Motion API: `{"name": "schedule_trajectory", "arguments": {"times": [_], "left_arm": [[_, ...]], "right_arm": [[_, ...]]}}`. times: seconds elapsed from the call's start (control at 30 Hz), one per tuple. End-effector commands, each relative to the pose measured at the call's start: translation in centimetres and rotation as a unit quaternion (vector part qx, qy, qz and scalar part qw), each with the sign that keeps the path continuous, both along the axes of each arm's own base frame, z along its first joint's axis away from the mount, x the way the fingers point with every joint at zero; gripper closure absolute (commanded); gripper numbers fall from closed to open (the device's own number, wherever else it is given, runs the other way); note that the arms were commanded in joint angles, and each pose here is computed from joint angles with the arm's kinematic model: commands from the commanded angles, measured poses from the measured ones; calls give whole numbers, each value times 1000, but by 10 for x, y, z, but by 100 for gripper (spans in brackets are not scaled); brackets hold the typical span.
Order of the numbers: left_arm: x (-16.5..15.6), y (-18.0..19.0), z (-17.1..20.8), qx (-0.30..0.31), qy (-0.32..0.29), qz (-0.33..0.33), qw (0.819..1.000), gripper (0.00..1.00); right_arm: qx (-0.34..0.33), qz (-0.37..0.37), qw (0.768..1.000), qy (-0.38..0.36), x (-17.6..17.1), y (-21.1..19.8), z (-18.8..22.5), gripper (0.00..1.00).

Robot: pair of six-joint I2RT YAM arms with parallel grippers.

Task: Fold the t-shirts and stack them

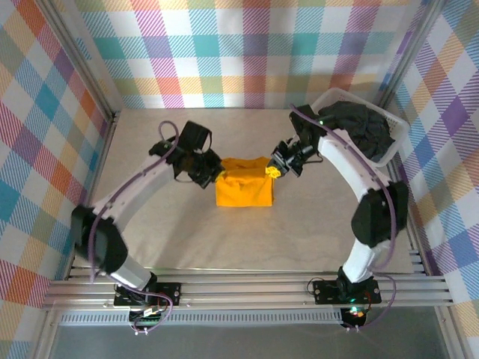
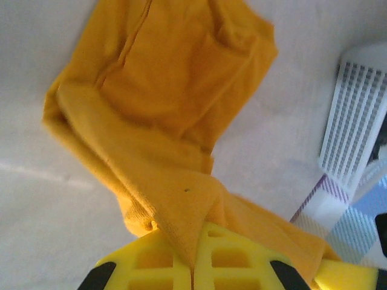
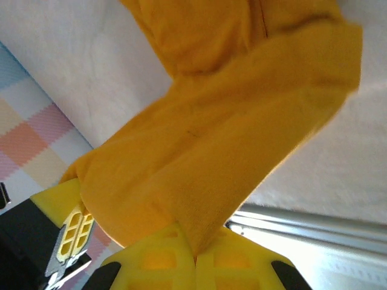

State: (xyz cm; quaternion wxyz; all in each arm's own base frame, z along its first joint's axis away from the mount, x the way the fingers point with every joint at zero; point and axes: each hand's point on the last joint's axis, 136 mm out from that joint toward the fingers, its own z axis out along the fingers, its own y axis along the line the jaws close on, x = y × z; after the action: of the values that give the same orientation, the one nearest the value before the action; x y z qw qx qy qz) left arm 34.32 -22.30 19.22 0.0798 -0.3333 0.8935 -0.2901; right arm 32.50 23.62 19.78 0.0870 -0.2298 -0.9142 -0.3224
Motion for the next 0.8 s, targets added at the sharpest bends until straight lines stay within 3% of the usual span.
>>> {"name": "schedule_trajectory", "arguments": {"times": [0.0, 0.07, 0.17, 0.27, 0.33, 0.47, 0.6, 0.77], "left_arm": [[57, 6, -12, 10, -12, 5, 1000, 100], [89, 3, -31, 21, 1, -6, 1000, 95], [119, 6, -54, 65, 37, -20, 997, 75], [130, -2, -38, 56, 2, -20, 998, 50], [120, -4, -20, 57, -22, -18, 998, 40], [61, 0, -20, 29, -14, 26, 999, 41], [-9, -21, -43, -37, -16, 107, 993, 41], [-23, -65, -56, -121, -66, 160, 977, 30]], "right_arm": [[-8, -30, 999, 13, 42, -3, -21, 100], [-30, -49, 998, 20, 75, -9, -45, 100], [-49, -57, 997, -2, 124, -17, -66, 75], [-90, -34, 992, -82, 155, -27, -44, 48], [-101, -19, 988, -114, 156, -31, -24, 41], [-99, 6, 983, -154, 126, -37, 4, 40], [-13, -6, 978, -206, 71, -30, 14, 38], [60, -22, 971, -231, -1, -30, 3, 34]]}}
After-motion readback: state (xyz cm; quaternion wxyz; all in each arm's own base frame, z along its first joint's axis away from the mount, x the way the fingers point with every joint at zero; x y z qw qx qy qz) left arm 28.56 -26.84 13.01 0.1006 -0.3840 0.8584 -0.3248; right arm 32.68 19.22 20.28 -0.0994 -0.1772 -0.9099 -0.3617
